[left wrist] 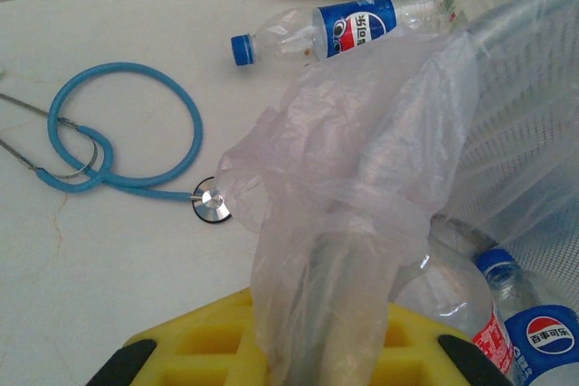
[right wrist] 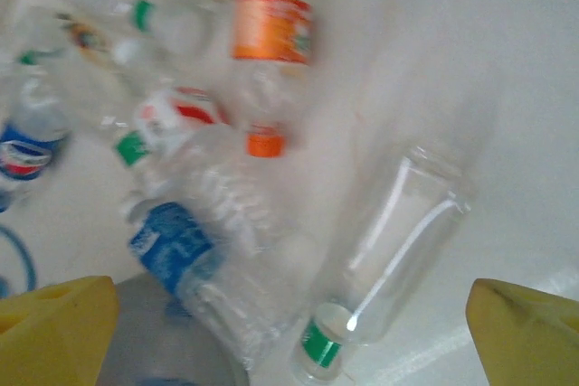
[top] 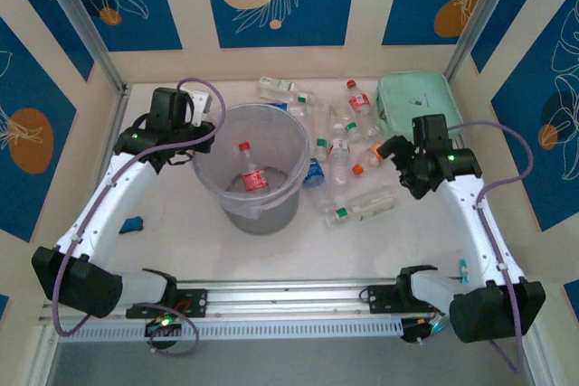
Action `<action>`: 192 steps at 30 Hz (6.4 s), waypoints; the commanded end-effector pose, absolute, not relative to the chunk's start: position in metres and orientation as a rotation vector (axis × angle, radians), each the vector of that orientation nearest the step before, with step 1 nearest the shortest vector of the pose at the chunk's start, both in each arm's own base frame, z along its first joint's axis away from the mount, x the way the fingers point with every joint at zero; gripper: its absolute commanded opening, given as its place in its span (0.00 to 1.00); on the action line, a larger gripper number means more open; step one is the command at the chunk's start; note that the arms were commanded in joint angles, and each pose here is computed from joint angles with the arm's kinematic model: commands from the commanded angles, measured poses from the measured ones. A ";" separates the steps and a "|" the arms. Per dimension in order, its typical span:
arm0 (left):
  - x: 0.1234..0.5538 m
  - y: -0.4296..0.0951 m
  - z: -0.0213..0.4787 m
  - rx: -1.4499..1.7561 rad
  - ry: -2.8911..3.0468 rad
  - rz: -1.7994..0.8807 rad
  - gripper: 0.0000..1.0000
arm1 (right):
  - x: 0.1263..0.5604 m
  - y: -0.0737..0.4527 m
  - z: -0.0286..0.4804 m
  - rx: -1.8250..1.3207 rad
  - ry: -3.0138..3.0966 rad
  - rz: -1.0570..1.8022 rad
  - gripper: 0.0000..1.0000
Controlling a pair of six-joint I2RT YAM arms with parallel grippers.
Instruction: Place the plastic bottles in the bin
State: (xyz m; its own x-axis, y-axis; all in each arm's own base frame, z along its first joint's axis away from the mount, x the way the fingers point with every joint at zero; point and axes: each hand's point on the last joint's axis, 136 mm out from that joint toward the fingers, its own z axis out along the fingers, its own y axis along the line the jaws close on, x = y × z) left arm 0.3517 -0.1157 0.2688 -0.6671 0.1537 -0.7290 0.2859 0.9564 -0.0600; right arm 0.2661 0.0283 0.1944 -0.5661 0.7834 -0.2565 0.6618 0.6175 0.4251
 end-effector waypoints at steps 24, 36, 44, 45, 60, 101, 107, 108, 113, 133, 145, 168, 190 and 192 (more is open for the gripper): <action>0.348 -0.116 0.265 0.334 2.298 -0.232 0.00 | 0.265 0.029 0.046 1.741 2.446 0.414 0.99; 0.349 -0.115 0.265 0.335 2.297 -0.219 0.00 | 0.261 0.030 0.033 1.806 2.457 0.381 0.82; 0.348 -0.113 0.265 0.332 2.297 -0.208 0.00 | 0.261 0.029 0.043 1.766 2.484 0.361 0.68; 0.348 -0.113 0.265 0.332 2.297 -0.210 0.00 | 0.261 0.029 0.045 1.752 2.492 0.352 0.67; 0.347 -0.111 0.266 0.332 2.294 -0.195 0.00 | 0.267 0.001 0.142 1.488 2.314 0.317 0.33; 0.345 -0.111 0.264 0.324 2.290 -0.225 0.00 | 0.290 0.343 0.405 -0.803 1.811 0.864 0.00; 0.344 -0.110 0.265 0.321 2.287 -0.226 0.00 | 0.298 0.379 0.337 -0.814 1.998 0.872 0.00; 0.344 -0.110 0.265 0.320 2.288 -0.220 0.00 | 0.300 0.383 0.325 -0.797 2.037 0.881 0.00; 0.344 -0.110 0.264 0.323 2.290 -0.219 0.00 | 0.314 0.387 0.267 -0.692 2.219 0.847 0.00; 0.344 -0.106 0.263 0.328 2.292 -0.193 0.00 | 0.309 0.384 0.146 -0.453 2.625 0.822 0.47; 0.344 -0.106 0.261 0.326 2.296 -0.195 0.00 | 0.294 0.377 0.180 -0.514 2.602 0.806 0.93; 0.346 -0.103 0.257 0.312 2.311 -0.207 0.00 | 0.261 0.386 0.249 -0.609 2.522 1.166 0.61; 0.348 -0.100 0.256 0.304 2.317 -0.199 0.00 | 0.280 0.357 0.301 -0.657 2.360 0.976 0.49; 0.348 -0.101 0.255 0.303 2.320 -0.203 0.00 | 0.287 0.336 0.319 -0.607 2.324 0.918 0.51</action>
State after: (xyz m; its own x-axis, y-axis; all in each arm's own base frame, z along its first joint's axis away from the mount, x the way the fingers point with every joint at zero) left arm 0.3496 -0.1099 0.2701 -0.6456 0.1231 -0.7537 0.2835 0.9550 -0.0868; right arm 0.2786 0.3715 0.2782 -0.7993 -0.2423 -0.5500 -0.5659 0.6116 0.5530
